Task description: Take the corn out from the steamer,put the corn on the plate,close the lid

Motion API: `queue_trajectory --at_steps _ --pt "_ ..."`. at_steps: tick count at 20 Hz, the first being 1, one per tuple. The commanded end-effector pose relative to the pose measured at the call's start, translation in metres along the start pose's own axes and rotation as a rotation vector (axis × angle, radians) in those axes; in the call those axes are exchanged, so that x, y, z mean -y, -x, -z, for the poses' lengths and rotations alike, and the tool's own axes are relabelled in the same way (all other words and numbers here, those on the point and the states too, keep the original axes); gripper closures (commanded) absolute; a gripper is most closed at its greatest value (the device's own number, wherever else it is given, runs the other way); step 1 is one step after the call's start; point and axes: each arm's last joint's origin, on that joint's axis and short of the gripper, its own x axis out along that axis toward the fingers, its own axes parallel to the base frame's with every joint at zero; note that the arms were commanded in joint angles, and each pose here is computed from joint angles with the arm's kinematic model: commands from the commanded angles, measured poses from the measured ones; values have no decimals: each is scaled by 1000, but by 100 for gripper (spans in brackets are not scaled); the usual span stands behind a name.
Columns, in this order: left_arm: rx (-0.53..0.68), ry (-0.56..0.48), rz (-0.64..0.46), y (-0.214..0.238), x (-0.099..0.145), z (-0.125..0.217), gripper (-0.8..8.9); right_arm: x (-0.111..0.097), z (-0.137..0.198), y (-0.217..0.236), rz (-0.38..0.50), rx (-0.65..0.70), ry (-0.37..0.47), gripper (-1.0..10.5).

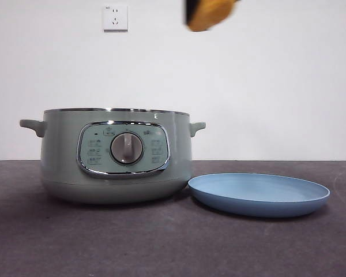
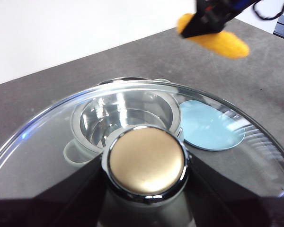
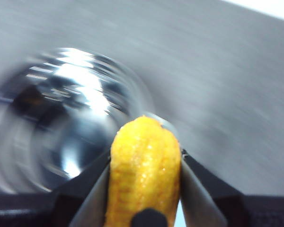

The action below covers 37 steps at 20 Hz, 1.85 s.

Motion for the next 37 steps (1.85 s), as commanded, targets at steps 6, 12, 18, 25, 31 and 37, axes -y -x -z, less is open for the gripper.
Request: queue_trajectory --at_steps 6,12,18,25,31,37 --pt "76 0 -6 7 0 -7 820 57 69 -66 11 -154 -108 958" --pt "87 26 -5 4 0 -10 820 59 132 -122 -47 -127 -181 958" --pt "56 37 -3 -14 -4 -17 820 58 165 -152 -44 -86 -180 958" --pt "55 54 1 -32 -7 -25 820 59 181 -183 -33 -146 -188 958" --pt "52 54 4 -54 -10 -34 820 68 185 -182 -14 -178 -209 936" --pt "62 41 33 -88 -10 -45 820 74 191 -181 -12 -236 -226 465"
